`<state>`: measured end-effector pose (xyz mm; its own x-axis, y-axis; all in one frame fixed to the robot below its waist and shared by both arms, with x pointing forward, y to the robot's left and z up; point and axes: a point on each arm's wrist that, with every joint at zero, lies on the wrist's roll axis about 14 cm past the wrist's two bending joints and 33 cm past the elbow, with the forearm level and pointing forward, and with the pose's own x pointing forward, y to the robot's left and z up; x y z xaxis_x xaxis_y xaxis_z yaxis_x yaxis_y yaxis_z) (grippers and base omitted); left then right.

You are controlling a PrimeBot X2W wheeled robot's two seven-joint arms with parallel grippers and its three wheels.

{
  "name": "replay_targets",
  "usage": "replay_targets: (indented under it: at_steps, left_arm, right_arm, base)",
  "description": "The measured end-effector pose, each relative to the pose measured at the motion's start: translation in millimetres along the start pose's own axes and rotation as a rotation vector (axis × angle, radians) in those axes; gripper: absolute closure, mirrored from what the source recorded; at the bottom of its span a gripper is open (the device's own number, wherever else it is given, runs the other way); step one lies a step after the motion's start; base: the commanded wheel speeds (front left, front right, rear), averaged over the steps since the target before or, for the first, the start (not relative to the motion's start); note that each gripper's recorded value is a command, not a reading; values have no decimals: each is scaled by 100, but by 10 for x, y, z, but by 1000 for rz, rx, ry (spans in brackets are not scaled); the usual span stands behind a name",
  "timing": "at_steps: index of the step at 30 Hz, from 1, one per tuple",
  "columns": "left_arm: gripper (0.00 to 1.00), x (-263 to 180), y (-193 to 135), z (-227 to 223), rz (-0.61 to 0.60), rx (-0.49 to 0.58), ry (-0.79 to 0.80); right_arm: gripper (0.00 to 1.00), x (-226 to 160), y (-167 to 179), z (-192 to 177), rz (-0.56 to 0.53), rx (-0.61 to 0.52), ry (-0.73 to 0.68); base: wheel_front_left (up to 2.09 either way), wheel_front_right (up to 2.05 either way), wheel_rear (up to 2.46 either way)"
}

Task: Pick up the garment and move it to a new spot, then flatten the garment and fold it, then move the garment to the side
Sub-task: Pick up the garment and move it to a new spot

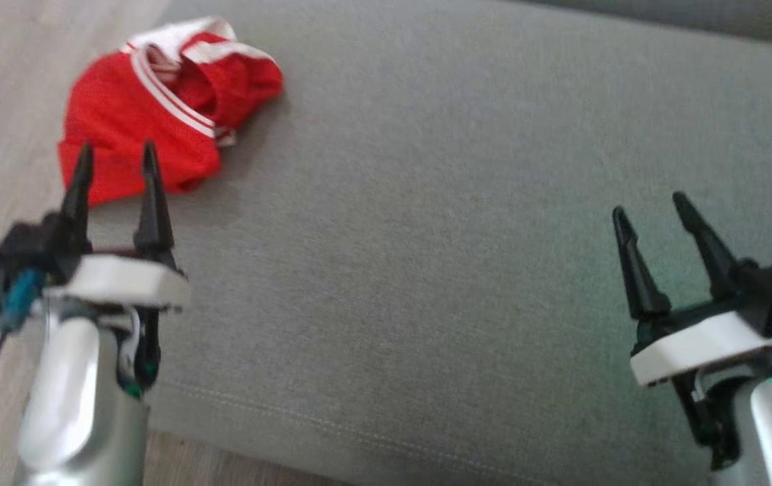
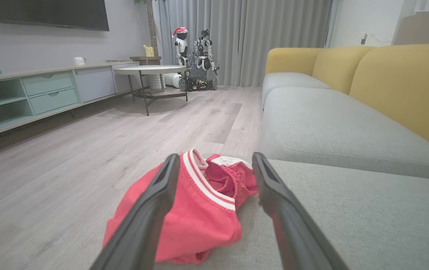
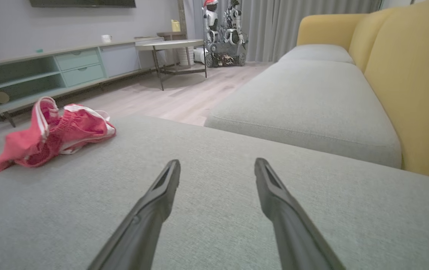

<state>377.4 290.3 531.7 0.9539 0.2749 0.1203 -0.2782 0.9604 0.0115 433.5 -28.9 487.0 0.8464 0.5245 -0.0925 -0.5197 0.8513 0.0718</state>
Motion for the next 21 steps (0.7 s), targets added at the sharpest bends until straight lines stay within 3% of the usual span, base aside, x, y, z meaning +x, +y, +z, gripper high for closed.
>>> replay_targets:
  at_steps: [10, 15, 21]
  left_arm:
    - [0, 702, -216, -738, -81, 62, 193]
    - [0, 727, -242, -1277, -100, 92, 360]
    - [0, 646, -42, -1660, -70, 182, 523]
  right_arm:
    - [0, 153, -404, -309, -51, 5, 69]
    - [0, 109, -529, -465, -80, 13, 107]
    - [0, 103, -582, -505, -93, 15, 113]
  base:
    - [0, 0, 0]
    - [0, 0, 0]
    - [0, 0, 0]
